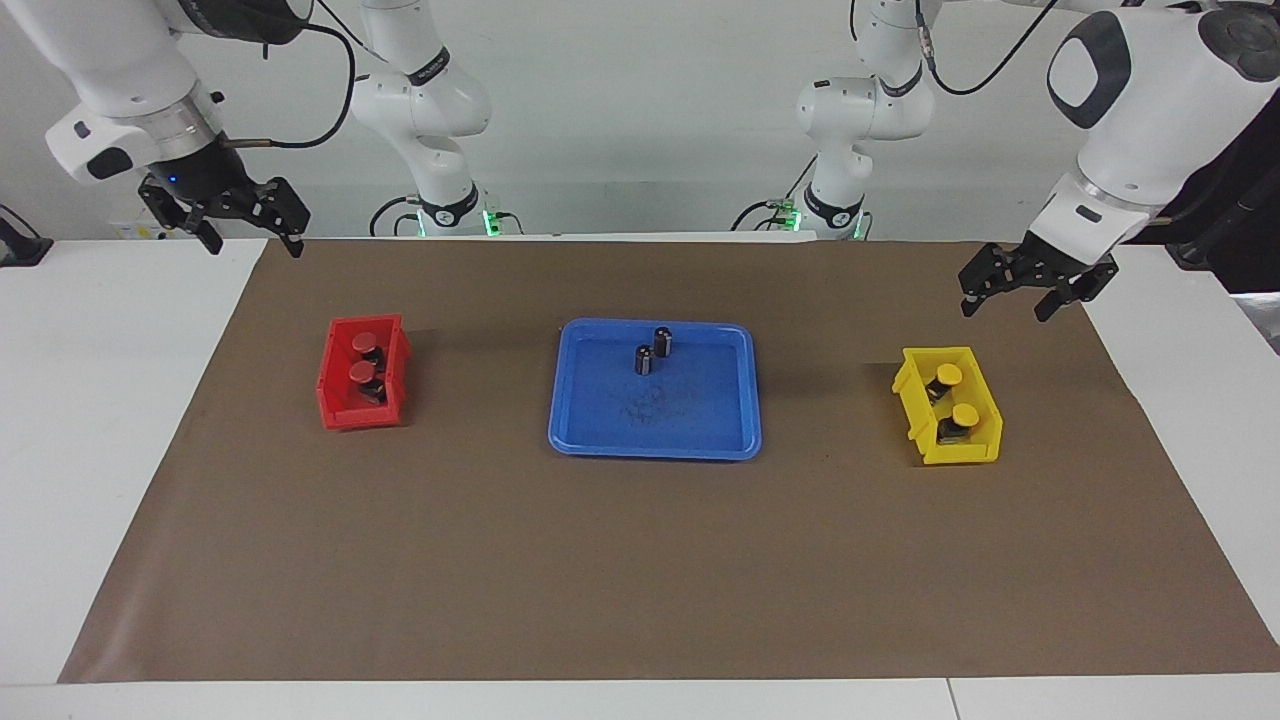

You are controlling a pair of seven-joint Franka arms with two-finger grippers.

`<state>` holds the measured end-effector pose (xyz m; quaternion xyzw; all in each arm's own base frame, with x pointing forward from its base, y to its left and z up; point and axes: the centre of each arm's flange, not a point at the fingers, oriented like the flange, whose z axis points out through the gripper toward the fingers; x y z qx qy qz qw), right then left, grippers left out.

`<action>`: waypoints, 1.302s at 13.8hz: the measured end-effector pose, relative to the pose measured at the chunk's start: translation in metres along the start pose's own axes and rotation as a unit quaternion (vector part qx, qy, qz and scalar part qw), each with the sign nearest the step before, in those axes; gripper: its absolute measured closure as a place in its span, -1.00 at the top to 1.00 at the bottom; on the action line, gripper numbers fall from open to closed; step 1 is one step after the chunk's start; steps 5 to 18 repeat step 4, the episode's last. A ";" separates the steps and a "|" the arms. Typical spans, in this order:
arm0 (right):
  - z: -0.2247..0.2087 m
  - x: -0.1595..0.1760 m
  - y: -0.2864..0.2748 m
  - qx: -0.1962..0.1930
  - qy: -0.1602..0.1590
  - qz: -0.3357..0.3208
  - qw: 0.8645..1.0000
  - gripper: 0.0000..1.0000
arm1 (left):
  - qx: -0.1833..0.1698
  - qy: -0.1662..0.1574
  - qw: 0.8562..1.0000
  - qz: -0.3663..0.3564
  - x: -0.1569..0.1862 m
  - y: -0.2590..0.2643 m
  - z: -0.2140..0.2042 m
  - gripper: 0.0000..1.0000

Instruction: Sort red and yellow buttons by color

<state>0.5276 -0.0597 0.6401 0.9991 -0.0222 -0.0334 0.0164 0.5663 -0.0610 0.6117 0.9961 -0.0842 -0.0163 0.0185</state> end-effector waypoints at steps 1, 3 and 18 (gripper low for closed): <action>0.000 0.000 0.000 0.000 0.000 0.000 1.000 1.00 | -0.001 -0.006 1.000 0.000 -0.004 0.001 -0.004 1.00; 0.000 0.000 0.000 0.000 0.000 0.000 1.000 1.00 | -0.001 -0.005 1.000 -0.001 -0.012 0.001 -0.015 1.00; 0.000 0.000 0.000 0.000 0.000 0.000 1.000 1.00 | -0.001 -0.006 1.000 -0.001 -0.016 0.001 -0.018 1.00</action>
